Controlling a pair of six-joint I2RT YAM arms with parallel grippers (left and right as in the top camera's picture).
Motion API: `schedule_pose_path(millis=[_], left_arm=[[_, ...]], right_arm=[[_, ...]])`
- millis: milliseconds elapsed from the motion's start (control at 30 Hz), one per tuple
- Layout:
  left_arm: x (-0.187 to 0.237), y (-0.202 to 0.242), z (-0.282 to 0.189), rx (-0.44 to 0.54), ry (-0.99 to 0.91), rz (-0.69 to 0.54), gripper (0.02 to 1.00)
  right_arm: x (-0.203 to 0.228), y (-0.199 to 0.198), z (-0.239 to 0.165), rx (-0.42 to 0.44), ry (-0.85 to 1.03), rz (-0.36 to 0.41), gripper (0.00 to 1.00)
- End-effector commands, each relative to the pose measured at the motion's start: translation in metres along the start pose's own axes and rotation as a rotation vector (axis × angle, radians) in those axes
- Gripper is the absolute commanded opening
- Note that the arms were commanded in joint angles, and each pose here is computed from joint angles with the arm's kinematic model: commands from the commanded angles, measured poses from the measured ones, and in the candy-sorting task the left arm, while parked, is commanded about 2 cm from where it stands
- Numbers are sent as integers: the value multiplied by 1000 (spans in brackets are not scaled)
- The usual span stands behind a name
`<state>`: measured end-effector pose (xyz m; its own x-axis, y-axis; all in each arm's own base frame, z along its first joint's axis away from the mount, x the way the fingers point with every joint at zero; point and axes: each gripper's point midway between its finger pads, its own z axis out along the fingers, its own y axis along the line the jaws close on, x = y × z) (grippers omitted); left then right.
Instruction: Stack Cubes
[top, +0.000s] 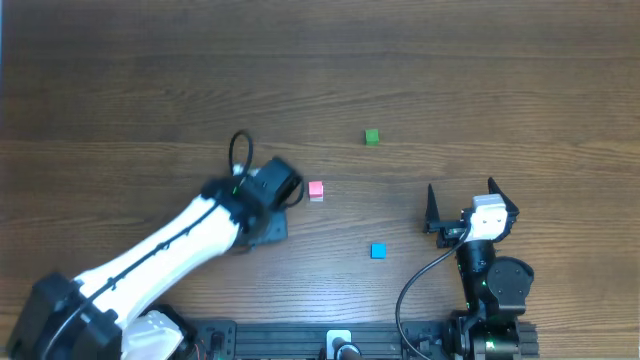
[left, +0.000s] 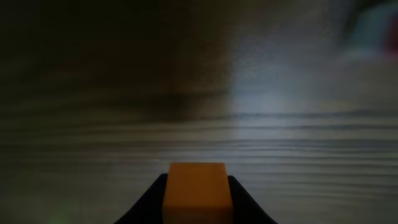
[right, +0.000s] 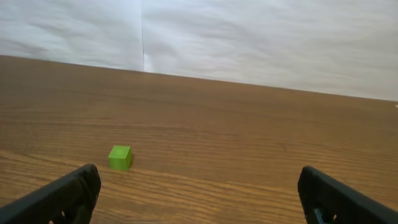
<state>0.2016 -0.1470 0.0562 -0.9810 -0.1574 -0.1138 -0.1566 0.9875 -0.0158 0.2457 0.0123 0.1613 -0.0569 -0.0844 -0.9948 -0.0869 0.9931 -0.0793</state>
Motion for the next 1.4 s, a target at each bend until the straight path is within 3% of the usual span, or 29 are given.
schedule_pose_path(millis=[33, 233, 533, 1400], left_arm=[[-54, -36, -38, -26, -67, -18, 115], [-89, -86, -41, 23, -59, 15, 110], [-89, -115, -11, 49, -25, 41, 69], [-70, -118, 9, 1, 26, 83, 42]], right_arm=[[2, -1, 0, 3, 1, -5, 993], [2, -1, 0, 3, 1, -5, 993], [2, -1, 0, 3, 1, -5, 993], [2, -1, 0, 3, 1, -5, 991]])
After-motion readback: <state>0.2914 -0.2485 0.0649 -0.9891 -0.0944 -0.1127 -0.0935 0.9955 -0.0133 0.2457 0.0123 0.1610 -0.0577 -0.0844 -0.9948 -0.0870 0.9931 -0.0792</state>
